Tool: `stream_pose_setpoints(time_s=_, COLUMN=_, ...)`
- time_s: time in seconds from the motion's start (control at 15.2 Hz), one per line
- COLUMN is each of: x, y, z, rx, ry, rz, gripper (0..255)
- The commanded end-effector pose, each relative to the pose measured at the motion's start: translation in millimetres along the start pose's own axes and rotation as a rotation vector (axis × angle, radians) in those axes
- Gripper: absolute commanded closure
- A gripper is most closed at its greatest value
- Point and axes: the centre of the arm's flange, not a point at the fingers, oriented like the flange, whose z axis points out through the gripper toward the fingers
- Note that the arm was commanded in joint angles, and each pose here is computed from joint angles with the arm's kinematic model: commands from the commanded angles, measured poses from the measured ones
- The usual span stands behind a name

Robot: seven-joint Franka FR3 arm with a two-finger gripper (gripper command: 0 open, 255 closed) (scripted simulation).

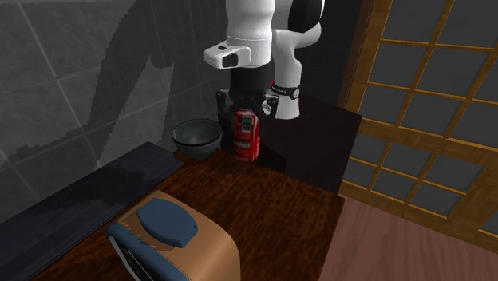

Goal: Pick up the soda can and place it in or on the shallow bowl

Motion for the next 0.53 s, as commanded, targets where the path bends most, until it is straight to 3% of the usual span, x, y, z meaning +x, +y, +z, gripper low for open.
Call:
stream_pose_setpoints(time_s=0.0, x=-16, y=22, z=2, rx=-0.001, ry=0.000, rz=-0.003, gripper=255)
stream_pose_setpoints(time_s=0.46, x=-70, y=97, z=3, rx=-0.001, ry=0.000, rz=-0.003, gripper=255)
